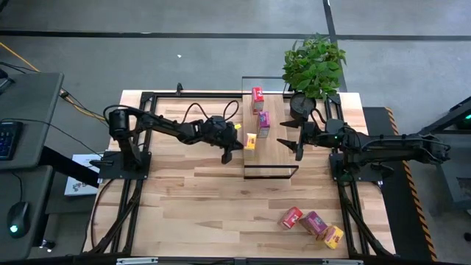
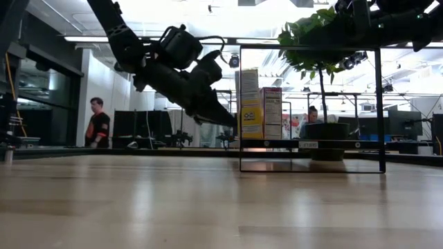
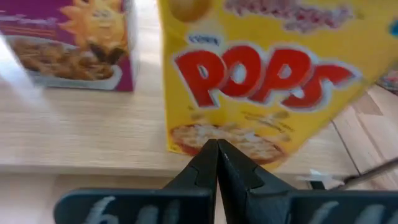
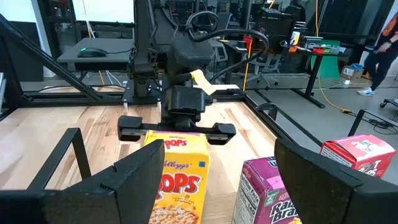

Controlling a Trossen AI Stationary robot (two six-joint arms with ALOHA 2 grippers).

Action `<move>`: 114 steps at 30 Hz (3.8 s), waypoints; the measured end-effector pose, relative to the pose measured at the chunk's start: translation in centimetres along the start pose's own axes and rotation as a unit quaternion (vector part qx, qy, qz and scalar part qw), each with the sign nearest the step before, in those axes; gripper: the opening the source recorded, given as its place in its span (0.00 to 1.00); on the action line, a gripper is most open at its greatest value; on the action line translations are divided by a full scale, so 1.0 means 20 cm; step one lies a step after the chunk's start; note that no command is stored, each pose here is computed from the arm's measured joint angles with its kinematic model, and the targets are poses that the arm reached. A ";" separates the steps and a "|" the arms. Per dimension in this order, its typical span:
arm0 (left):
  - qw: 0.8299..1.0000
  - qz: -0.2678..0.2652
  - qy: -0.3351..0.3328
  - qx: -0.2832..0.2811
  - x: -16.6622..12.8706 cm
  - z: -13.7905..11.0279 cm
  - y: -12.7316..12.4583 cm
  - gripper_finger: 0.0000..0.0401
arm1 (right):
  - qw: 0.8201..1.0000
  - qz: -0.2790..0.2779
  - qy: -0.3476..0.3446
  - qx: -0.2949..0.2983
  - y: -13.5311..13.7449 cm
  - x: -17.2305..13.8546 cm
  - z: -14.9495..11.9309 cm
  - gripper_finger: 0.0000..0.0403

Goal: Stack cereal on shelf
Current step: Adjust the yellow cereal box on the shelf

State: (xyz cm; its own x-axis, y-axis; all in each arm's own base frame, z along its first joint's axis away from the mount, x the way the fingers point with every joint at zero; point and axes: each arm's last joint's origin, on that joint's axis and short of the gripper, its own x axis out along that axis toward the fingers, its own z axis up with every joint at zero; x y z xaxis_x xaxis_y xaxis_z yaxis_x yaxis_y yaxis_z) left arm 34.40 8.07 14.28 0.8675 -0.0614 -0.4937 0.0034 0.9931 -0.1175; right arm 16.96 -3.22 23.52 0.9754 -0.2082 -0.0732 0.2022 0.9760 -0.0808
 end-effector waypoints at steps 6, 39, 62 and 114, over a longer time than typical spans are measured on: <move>1.000 -0.003 0.004 -0.004 0.01 0.00 -0.04 0.00 | 1.000 0.000 0.000 0.000 0.00 0.00 0.00 0.74; 0.998 0.028 -0.036 0.049 0.02 0.08 -0.05 0.00 | 1.000 0.000 0.001 0.000 0.00 0.00 0.00 0.74; 0.999 0.024 -0.043 0.012 0.11 0.08 -0.04 0.00 | 1.000 0.000 0.005 0.000 0.00 0.00 0.00 0.74; 0.998 0.039 -0.047 0.019 0.18 0.08 -0.11 0.00 | 1.000 0.000 0.007 0.000 0.00 0.00 -0.01 0.74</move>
State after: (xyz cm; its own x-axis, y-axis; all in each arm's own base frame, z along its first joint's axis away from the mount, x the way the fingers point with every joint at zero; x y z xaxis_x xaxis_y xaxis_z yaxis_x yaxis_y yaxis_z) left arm 38.29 5.78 14.14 0.9083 0.0236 -0.4176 -0.0479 0.9977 -0.0477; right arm 16.94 -3.23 23.38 0.9740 -0.2089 -0.0878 0.2020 0.9760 -0.0812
